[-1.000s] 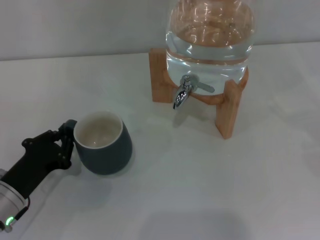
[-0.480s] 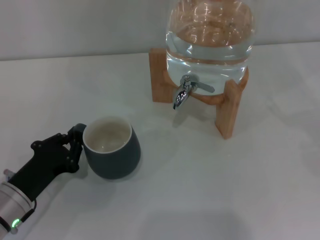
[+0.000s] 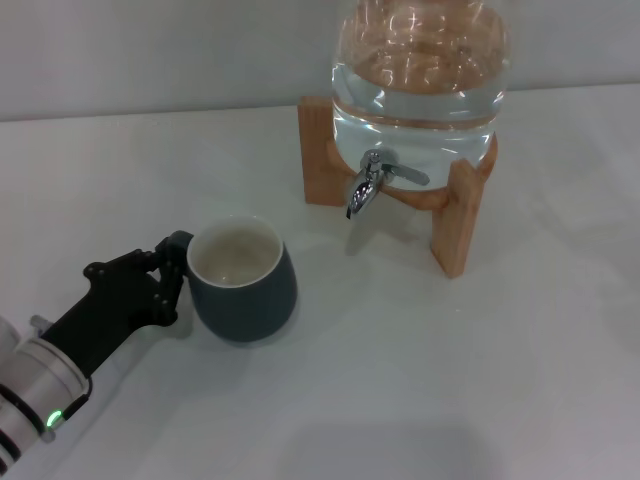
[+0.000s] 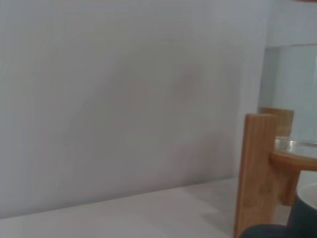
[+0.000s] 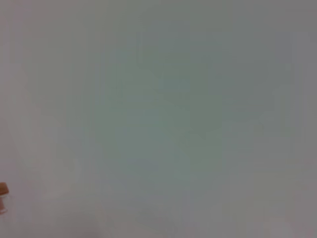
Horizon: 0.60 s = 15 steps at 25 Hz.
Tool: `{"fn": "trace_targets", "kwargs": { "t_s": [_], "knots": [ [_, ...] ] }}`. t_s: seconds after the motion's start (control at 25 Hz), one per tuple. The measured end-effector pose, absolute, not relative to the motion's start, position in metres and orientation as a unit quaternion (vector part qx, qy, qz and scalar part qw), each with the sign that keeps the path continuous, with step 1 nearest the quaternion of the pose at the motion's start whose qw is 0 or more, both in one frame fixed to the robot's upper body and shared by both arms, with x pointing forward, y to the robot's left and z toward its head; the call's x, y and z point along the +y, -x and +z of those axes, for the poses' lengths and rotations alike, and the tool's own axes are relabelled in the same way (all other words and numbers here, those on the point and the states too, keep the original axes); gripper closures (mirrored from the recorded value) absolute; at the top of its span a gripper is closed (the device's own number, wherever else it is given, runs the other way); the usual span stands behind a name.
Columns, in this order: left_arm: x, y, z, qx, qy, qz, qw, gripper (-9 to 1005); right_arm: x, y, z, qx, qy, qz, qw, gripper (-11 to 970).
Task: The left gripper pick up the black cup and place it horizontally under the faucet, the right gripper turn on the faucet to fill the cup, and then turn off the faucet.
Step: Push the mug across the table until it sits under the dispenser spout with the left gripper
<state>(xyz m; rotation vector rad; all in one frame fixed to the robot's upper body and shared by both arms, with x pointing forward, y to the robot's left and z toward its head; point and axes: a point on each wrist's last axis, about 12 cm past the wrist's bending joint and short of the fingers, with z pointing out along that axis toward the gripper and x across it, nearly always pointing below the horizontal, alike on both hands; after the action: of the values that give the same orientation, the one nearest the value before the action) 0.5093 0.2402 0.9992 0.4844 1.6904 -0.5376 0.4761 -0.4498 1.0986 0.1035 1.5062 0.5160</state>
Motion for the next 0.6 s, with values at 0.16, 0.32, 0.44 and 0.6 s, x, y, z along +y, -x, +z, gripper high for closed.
{"fn": "trace_targets", "kwargs": {
  "t_s": [0.16,0.32,0.44,0.6],
  "knots": [
    [0.234,-0.511,1.001,0.727,-0.216,-0.241,0.605,897,-0.451,-0.475,1.098,0.676,-0.049,0.229,0.699,118],
    [0.226,-0.510,1.001,0.725,-0.224,-0.254,0.600,897,-0.451,-0.478,1.099,0.677,-0.046,0.230,0.698,118],
    [0.223,-0.508,1.000,0.724,-0.228,-0.260,0.597,897,-0.451,-0.479,1.100,0.677,-0.044,0.230,0.698,118],
    [0.219,-0.507,1.000,0.722,-0.232,-0.265,0.595,897,-0.452,-0.479,1.101,0.677,-0.042,0.228,0.699,118]
  ]
}}
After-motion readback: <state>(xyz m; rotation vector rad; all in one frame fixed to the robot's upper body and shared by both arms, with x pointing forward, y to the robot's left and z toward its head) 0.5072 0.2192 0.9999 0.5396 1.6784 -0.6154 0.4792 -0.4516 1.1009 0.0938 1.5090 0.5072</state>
